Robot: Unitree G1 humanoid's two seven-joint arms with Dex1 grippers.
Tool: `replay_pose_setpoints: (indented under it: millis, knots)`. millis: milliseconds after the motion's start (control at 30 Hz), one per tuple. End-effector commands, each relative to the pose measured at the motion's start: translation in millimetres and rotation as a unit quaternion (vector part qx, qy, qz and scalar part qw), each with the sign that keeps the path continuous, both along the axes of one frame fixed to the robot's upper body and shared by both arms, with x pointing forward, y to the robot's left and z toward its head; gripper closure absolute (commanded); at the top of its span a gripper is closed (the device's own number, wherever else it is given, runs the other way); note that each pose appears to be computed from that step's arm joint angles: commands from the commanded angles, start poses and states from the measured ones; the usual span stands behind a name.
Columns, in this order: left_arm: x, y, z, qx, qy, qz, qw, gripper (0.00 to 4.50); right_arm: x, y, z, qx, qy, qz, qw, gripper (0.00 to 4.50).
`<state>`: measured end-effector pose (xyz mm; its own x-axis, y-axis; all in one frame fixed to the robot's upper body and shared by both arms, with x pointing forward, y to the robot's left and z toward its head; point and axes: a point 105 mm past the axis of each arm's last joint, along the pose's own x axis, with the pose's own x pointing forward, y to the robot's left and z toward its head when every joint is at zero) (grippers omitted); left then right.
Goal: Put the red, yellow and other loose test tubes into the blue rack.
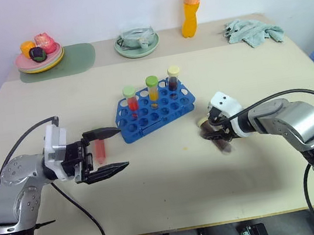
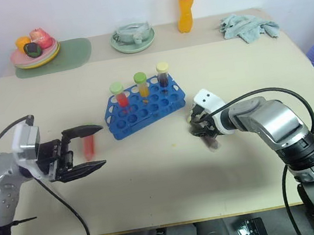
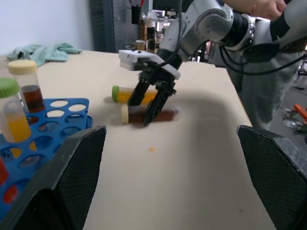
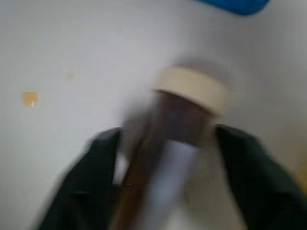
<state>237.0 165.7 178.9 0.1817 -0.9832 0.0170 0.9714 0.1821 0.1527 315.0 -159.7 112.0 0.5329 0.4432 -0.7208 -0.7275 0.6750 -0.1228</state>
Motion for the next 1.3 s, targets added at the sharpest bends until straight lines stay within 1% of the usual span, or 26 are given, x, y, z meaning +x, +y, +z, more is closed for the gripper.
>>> replay_pose_setpoints:
  millis: [33, 67, 200, 267, 367, 400, 433, 500, 600, 700, 733, 800, 933, 1000, 1100, 1200, 1300]
  knots:
    - [-2, 5, 3, 0.001, -0.018, 0.004, 1.000, 0.00, -2, 3, 5, -0.034, -0.035, 0.038, 0.998, 3.48]
    - [-2, 6, 2, 0.001, -0.017, 0.004, 1.000, 0.00, -2, 4, 5, -0.037, -0.041, 0.043, 0.998, 3.71]
    - [-3, 8, 0, 0.001, -0.014, 0.004, 1.000, 0.00, -2, 12, 11, -0.028, -0.057, 0.060, 0.996, 3.73]
    - [-2, 9, -2, 0.002, -0.013, 0.004, 1.000, 0.00, -2, 19, 21, -0.018, -0.086, 0.079, 0.993, 3.73]
    - [-1, 11, -4, 0.001, -0.013, 0.006, 1.000, 0.00, -3, 35, 46, 0.045, -0.131, 0.114, 0.984, 3.73]
    - [-1, 13, -4, -0.001, -0.013, 0.010, 1.000, 0.00, -7, 46, 63, 0.103, -0.152, 0.134, 0.974, 3.73]
    - [0, 14, -5, -0.005, -0.011, 0.014, 1.000, 0.00, -11, 57, 85, 0.174, -0.184, 0.155, 0.955, 3.73]
    - [0, 17, -6, -0.013, -0.008, 0.024, 1.000, 0.00, -16, 65, 118, 0.281, -0.243, 0.168, 0.913, 3.73]
    - [2, 20, -6, -0.028, -0.006, 0.037, 0.999, 0.00, -11, 62, 144, 0.380, -0.315, 0.141, 0.858, 3.73]
    - [5, 23, -7, -0.044, -0.005, 0.050, 0.998, 0.00, 6, 59, 154, 0.444, -0.375, 0.081, 0.809, 3.73]
    - [6, 24, -8, -0.047, -0.006, 0.053, 0.997, 0.00, 14, 59, 153, 0.460, -0.391, 0.058, 0.795, 3.73]
    - [8, 26, -8, -0.059, -0.008, 0.062, 0.996, 0.00, 28, 58, 145, 0.474, -0.418, 0.017, 0.775, 3.73]
    - [10, 33, -12, -0.074, -0.010, 0.078, 0.994, 0.00, 50, 53, 118, 0.479, -0.446, -0.046, 0.755, 3.73]
    - [11, 36, -14, -0.083, -0.010, 0.087, 0.993, 0.00, 58, 53, 104, 0.472, -0.456, -0.061, 0.752, 3.73]
    - [12, 37, -13, -0.094, -0.015, 0.099, 0.991, 0.00, 68, 60, 82, 0.473, -0.449, -0.071, 0.755, 3.73]
    - [11, 35, -10, -0.096, -0.020, 0.104, 0.990, 0.00, 72, 68, 67, 0.472, -0.440, -0.066, 0.761, 3.73]
    - [9, 33, -7, -0.095, -0.022, 0.106, 0.990, 0.00, 73, 75, 60, 0.476, -0.433, -0.060, 0.763, 3.73]
